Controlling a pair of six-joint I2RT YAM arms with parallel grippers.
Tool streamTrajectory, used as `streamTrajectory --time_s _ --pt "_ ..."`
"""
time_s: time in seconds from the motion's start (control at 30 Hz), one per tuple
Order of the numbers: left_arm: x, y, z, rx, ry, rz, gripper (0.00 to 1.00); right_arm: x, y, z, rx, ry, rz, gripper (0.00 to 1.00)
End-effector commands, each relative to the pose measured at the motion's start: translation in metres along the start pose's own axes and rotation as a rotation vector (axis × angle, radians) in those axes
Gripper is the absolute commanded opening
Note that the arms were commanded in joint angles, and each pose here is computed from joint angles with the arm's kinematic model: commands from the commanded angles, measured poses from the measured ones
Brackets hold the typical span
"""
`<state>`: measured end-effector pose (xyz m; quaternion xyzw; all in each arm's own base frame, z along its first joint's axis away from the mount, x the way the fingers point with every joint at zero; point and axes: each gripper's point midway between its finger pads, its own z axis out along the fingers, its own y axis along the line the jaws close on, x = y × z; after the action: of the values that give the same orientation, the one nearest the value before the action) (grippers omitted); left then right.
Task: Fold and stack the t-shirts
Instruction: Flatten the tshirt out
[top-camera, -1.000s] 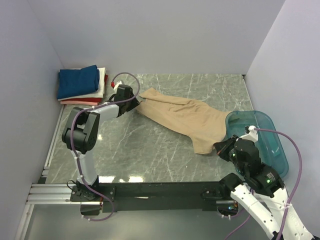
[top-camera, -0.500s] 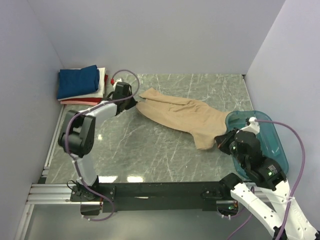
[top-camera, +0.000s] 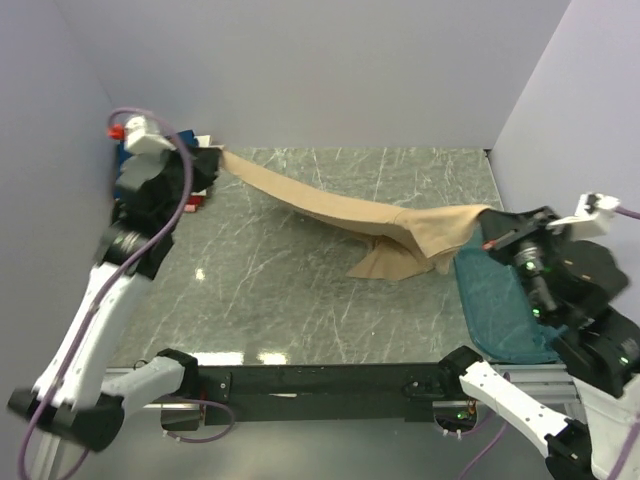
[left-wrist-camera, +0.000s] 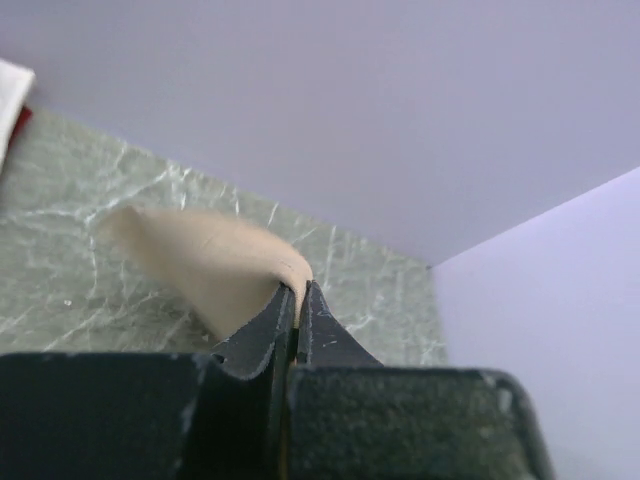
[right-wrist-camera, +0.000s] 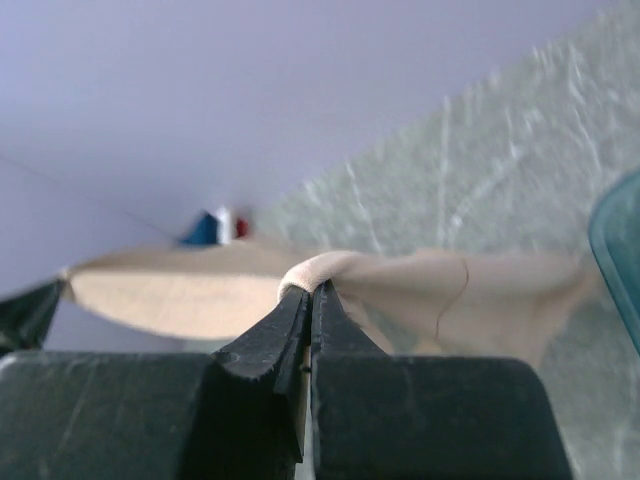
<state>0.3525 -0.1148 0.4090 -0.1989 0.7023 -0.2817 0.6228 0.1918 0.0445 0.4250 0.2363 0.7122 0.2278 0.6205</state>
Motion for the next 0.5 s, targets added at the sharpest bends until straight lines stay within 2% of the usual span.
streamTrajectory --time_s 0.0,0.27,0.4,0.47 --pt "-0.046 -0.012 -0.054 0.016 -0.099 0.012 0.01 -0.054 0.014 -0.027 -0.051 -0.143 0.041 0.0" --pt "-0.113 -0.039 -0.152 0.112 -0.271 -0.016 0.01 -0.116 0.029 -0.095 -0.214 -0.281 0.1 0.0" --pt "-0.14 -0.045 -0.165 0.101 -0.352 -0.002 0.01 -0.129 0.035 -0.098 -0.222 -0.319 0.093 0.0" --pt "-0.144 -0.047 -0.152 0.085 -0.356 0.021 0.01 -0.131 0.043 -0.091 -0.235 -0.329 0.091 0.0"
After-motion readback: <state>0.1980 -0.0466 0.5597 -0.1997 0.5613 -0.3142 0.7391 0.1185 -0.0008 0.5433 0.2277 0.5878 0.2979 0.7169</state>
